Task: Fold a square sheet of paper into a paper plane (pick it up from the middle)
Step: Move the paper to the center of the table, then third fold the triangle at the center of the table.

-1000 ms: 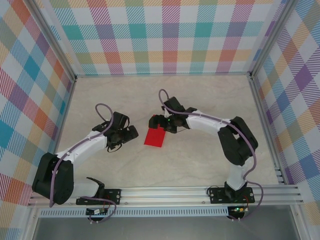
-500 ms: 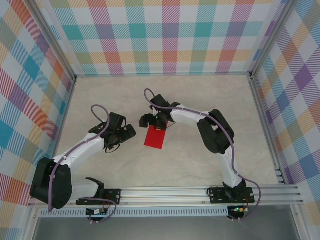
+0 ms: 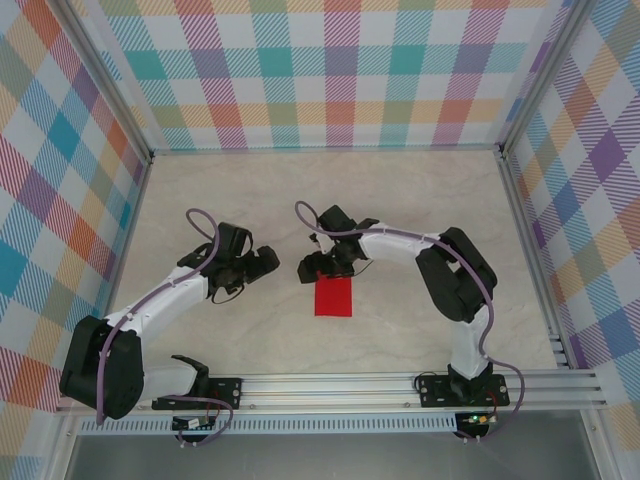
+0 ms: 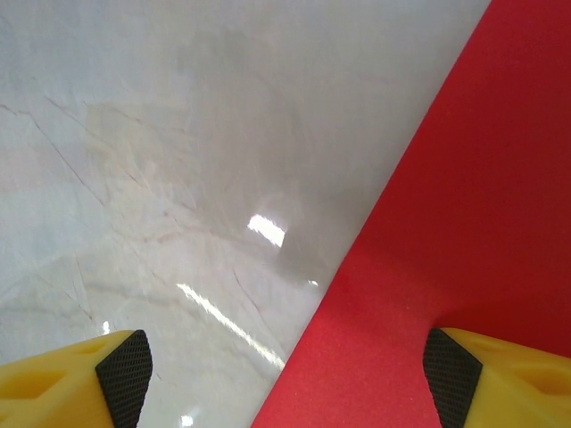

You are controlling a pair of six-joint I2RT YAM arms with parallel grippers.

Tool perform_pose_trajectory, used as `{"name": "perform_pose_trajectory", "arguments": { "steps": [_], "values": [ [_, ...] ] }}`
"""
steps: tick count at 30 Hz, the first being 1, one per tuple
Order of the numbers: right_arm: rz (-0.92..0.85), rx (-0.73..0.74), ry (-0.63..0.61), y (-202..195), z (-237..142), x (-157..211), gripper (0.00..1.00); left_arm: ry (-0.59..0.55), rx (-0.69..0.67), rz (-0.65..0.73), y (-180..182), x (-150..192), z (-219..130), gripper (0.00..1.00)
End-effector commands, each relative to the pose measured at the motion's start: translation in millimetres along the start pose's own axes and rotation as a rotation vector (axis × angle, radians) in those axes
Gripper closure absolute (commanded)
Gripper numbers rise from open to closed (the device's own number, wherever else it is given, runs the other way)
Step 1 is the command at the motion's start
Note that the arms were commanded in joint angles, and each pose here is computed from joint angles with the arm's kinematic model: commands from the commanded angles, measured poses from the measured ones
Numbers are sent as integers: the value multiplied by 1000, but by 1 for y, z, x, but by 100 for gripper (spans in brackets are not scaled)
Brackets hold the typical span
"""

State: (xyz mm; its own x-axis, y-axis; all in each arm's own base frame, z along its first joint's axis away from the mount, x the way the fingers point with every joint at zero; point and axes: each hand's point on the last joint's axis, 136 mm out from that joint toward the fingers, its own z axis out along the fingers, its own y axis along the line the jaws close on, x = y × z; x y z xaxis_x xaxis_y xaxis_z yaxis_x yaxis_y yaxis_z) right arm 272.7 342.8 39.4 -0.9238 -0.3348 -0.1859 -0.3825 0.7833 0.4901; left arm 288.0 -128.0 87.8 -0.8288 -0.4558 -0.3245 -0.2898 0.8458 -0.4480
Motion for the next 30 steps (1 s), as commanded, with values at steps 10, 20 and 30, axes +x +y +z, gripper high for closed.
{"name": "perform_pose_trajectory", "arguments": {
  "steps": [10, 20, 30],
  "values": [
    [410, -9, -271, -29, -89, 26, 12, 172, 413, 149, -122, 38, 18, 36],
    [607, -124, -159, -38, -72, 76, 14, 299, 408, 163, -154, 65, 66, 63],
    [662, -210, -59, -32, -52, 94, 20, 313, 238, 134, -123, 71, 101, 71]
  ]
}}
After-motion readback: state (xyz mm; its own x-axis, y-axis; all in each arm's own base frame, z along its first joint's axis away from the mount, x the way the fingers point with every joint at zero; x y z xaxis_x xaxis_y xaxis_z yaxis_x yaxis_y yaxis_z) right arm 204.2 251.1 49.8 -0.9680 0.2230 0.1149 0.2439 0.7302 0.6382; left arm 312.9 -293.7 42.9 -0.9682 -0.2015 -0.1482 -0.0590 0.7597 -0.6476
